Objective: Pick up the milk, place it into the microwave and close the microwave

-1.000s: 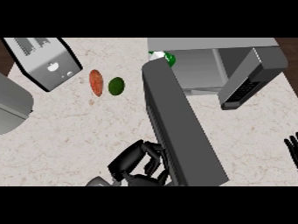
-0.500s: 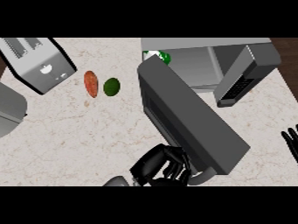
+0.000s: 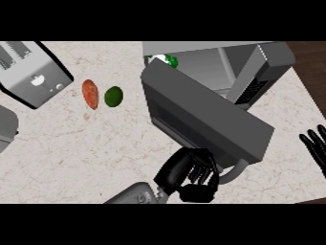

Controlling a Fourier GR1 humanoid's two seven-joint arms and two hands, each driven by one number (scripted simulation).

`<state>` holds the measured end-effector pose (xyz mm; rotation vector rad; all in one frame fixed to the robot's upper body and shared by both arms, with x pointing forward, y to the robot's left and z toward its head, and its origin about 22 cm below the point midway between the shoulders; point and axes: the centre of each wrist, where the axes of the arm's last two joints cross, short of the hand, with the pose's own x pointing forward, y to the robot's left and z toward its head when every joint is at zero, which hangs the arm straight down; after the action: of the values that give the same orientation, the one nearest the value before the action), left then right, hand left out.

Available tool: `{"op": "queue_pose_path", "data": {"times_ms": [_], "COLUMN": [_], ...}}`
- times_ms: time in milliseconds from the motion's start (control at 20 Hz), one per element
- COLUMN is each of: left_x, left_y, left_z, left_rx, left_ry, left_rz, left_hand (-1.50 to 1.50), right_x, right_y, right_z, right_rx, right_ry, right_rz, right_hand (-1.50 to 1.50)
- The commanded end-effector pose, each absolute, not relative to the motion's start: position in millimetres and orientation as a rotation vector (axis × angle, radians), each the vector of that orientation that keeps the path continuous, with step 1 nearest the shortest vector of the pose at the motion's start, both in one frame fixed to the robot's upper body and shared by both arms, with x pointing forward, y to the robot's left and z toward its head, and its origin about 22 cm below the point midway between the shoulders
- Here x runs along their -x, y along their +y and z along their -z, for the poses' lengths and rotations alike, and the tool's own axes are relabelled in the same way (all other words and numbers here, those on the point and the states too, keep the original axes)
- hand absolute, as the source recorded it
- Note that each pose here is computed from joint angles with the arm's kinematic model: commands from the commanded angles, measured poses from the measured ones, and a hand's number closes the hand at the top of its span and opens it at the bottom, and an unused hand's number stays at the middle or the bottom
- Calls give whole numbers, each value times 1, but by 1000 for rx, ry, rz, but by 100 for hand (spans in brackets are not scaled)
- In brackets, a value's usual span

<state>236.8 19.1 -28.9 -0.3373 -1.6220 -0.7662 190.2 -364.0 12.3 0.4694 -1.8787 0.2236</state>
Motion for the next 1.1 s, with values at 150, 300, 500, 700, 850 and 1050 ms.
{"op": "queue_pose_path", "data": {"times_ms": [150,300,500,700,850,1050], "left_x": [-262,-271,-291,-311,-320,-333], "left_y": [-1,-3,-5,-5,-1,-3], "left_z": [-5,-10,-21,-35,-29,-44], "left_rx": [282,228,156,116,82,99], "left_ry": [-1721,-1768,-1784,-1799,-1804,-1784], "left_rz": [621,567,511,454,448,386], "left_hand": [150,150,150,150,150,150], "right_x": [-192,-195,-192,-194,-192,-196], "right_y": [-347,-345,-345,-344,-344,-342], "right_z": [-34,-40,-48,-57,-62,-68], "right_rx": [-583,-605,-616,-623,-640,-633], "right_ry": [-1888,-1890,-1900,-1902,-1900,-1898], "right_rz": [-283,-301,-297,-306,-322,-316], "right_hand": [-150,-150,-150,-150,-150,-150]}}
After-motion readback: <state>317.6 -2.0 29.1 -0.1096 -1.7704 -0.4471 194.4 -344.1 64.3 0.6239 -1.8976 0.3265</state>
